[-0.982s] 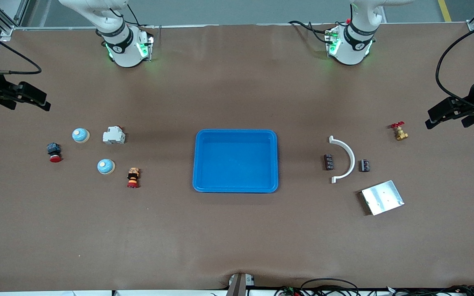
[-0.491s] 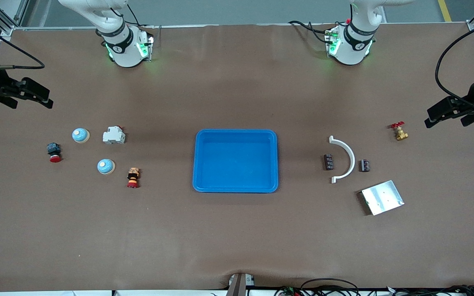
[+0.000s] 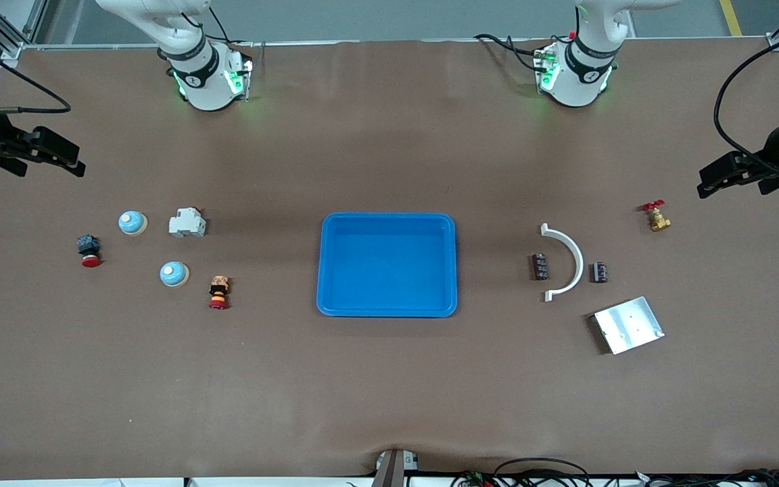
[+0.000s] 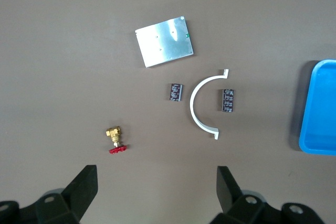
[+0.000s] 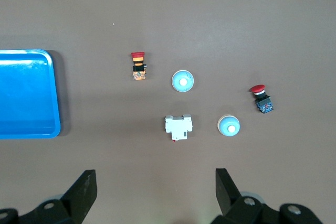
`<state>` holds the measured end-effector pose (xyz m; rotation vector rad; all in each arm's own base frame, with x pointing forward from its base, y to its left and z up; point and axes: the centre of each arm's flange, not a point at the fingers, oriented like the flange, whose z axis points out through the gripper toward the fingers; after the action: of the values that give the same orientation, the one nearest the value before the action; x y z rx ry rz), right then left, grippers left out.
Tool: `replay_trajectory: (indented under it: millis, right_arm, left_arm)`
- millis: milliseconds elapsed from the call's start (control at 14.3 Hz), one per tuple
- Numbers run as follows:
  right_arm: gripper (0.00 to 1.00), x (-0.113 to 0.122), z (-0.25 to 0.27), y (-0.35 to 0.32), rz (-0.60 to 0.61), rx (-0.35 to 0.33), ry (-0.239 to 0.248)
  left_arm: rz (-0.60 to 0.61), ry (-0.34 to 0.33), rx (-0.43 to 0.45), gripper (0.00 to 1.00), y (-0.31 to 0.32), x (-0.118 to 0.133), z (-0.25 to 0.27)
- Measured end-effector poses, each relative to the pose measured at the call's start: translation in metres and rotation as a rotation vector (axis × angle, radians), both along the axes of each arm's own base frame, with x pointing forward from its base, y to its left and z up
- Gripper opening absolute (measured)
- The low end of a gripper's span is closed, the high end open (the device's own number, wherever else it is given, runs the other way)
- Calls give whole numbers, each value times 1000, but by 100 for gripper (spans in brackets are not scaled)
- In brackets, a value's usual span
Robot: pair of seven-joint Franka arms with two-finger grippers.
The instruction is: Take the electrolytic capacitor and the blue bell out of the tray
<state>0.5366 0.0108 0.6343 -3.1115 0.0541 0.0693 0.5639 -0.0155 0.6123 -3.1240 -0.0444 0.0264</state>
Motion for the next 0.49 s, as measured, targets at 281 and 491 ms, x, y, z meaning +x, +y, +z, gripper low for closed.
replay_trajectory:
  millis: [281, 491]
  right_arm:
    - [100, 0, 3, -1, -1, 0, -7]
    - [100, 0, 3, -1, -2, 0, -7]
  left_arm:
    - [-13, 1, 0, 100, 0, 0, 0]
    - [-14, 1, 0, 100, 0, 0, 0]
